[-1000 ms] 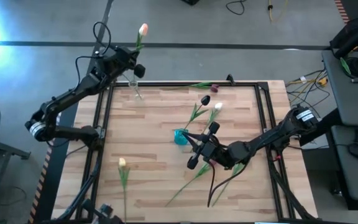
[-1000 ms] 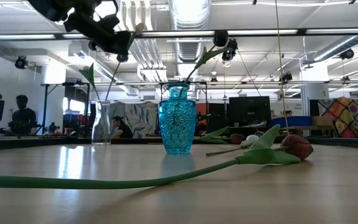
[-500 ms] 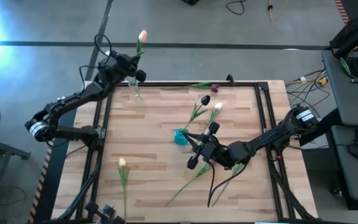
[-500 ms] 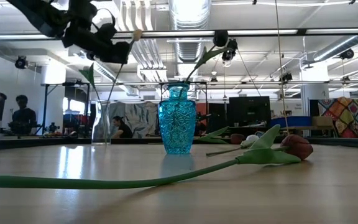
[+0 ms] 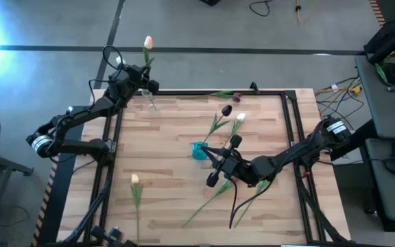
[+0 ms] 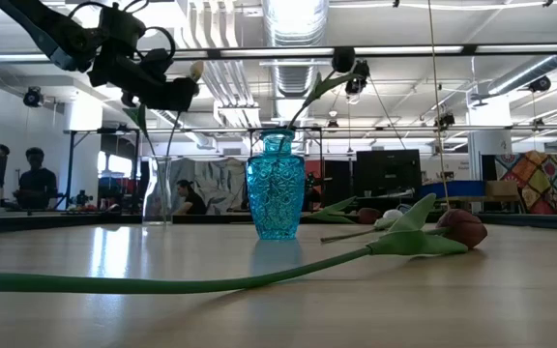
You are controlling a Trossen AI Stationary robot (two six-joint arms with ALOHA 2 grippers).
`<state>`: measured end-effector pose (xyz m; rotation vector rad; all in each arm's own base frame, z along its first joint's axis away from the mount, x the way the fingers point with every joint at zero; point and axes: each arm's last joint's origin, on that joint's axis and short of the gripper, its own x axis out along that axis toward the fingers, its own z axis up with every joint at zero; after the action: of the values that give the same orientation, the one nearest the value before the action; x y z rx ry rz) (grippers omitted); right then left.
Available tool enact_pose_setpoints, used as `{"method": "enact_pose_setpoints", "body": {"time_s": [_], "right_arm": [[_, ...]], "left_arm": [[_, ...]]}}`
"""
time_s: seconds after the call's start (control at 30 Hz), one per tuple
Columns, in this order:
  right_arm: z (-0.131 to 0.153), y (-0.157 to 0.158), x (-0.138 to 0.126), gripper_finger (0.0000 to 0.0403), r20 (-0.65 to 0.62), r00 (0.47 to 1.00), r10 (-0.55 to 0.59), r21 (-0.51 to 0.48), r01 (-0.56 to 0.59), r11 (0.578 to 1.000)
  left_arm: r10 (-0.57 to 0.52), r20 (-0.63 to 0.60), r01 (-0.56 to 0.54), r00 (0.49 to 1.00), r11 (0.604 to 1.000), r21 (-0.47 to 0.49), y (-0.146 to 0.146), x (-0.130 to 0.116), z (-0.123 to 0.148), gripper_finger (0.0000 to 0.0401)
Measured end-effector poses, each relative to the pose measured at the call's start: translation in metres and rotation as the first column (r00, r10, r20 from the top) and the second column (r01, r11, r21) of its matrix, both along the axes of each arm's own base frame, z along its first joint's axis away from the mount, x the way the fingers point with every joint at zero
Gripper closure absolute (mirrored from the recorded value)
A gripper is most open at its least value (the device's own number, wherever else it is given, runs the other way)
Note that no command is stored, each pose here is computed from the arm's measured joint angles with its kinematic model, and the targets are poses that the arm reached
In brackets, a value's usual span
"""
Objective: Sort flowers into vase by color
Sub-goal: Put the right orange flower into the transparent vase, then put the top dark red flower into the blue vase
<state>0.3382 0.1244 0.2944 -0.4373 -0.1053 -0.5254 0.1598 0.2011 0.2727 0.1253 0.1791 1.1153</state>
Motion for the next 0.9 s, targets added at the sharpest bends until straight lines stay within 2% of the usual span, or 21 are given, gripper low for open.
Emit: {"method": "enact_pose_setpoints", "body": {"time_s": [0.33,0.67,0.9], "right_arm": [[0.000,0.000,0.000,0.0394,-0.001,1.000,0.000,0.000,0.000,1.000],[-0.002,0.000,0.000,0.0394,-0.008,1.000,0.004,0.010,-0.004,1.000],[-0.004,0.007,-0.003,0.0394,-0.055,0.998,-0.022,0.000,0.022,1.000]], "left_arm": [[-0.002,-0.012,0.002,1.000,1.000,-0.015,-0.004,-0.003,0.001,0.0303],[-0.015,-0.007,0.015,1.000,1.000,-0.015,-0.015,-0.009,-0.004,0.0299],[-0.097,0.032,0.096,0.995,0.995,0.032,-0.045,-0.011,0.001,0.0298]]}}
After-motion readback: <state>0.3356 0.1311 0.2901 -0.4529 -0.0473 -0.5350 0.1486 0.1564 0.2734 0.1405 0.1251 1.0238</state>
